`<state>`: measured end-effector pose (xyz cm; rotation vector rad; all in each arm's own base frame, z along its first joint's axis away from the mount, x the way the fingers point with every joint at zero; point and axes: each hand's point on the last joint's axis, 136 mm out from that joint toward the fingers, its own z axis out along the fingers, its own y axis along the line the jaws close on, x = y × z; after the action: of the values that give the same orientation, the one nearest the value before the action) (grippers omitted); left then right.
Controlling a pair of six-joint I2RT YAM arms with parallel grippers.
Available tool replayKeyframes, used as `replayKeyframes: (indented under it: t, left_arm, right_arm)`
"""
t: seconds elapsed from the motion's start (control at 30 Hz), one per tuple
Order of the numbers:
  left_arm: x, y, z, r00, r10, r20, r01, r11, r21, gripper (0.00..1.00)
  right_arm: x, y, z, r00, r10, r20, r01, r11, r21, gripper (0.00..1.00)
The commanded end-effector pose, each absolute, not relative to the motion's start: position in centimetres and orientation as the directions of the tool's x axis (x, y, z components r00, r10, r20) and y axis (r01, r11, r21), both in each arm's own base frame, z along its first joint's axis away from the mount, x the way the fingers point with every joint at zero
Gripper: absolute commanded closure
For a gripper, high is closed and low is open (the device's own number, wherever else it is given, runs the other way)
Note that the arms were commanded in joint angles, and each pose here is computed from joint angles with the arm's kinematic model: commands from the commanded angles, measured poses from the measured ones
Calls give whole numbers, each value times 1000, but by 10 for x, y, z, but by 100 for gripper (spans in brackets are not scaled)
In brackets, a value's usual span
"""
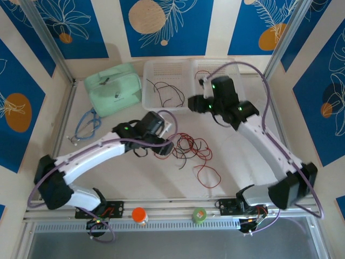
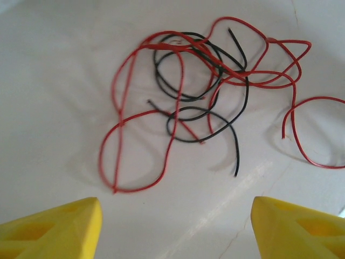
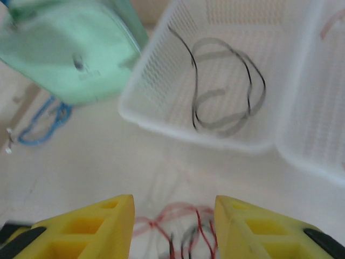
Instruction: Untangle the cables
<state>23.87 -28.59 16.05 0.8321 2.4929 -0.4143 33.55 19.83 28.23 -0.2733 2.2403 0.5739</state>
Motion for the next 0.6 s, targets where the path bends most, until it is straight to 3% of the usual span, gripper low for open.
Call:
replayKeyframes:
  t: [0.0,0.27,0.57]
  left_arm:
    - [254,-317,134,-668,514,-538,660,743,-110,28]
    - [290,-339,68,-655,572,-493,657,754,2,42]
    - [314,-349,58,-622,568,-539,637,767,73,52]
  right_arm:
    - [304,178,267,-697,42,-716,-298,891,343,57]
    - [246,141,234,-725,110,-680,-215,902,375,58]
    - [233,136,221,-742,136,-657,-195,893,405,59]
